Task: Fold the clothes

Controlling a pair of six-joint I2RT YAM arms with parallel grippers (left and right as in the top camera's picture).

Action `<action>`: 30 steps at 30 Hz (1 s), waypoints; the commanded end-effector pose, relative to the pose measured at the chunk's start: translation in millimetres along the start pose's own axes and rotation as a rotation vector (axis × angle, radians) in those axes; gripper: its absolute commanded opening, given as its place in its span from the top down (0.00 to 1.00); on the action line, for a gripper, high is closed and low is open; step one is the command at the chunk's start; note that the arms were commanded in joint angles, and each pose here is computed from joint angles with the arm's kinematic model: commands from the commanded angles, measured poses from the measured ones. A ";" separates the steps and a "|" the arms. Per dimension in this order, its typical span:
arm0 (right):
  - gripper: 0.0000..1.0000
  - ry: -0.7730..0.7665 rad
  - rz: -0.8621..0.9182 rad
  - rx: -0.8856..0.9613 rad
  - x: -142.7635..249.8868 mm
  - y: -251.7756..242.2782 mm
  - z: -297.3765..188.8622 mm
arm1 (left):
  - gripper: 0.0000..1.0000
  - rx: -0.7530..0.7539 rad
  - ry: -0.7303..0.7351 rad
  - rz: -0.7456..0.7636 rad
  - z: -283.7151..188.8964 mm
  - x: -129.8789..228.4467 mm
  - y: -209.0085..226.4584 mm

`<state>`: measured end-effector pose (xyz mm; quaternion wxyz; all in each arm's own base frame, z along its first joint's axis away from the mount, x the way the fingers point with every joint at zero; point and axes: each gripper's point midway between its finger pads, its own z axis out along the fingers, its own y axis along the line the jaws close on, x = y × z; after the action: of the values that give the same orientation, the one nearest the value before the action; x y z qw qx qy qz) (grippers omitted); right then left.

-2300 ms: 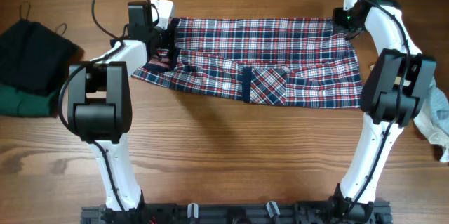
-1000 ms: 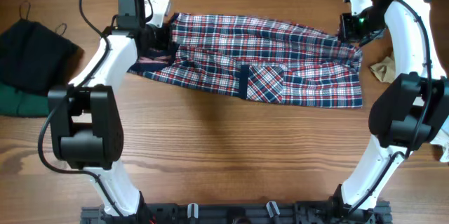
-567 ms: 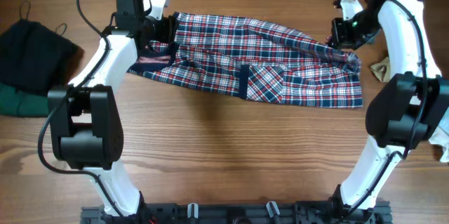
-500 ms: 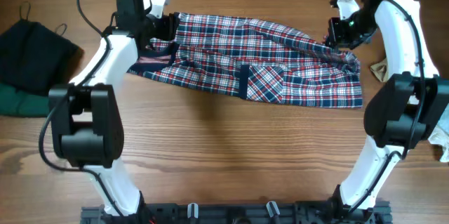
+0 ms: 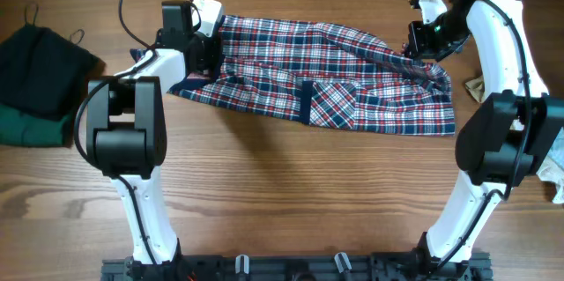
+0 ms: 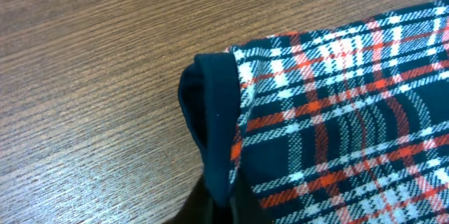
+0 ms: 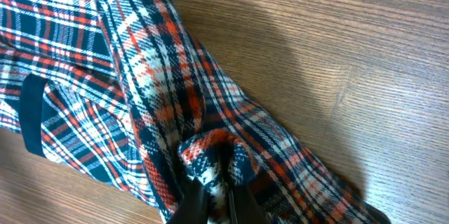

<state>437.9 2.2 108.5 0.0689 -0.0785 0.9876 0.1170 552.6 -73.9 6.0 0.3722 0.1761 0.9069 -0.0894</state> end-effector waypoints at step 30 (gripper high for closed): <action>0.95 0.244 0.226 -0.005 114.3 -8.7 120.0 | 0.96 0.012 0.264 -0.169 -110.6 11.1 -25.0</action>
<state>351.2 12.6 1.7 -0.0396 0.0085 0.9893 0.1398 470.0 -66.2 72.6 0.2471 0.1224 0.9554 -0.1062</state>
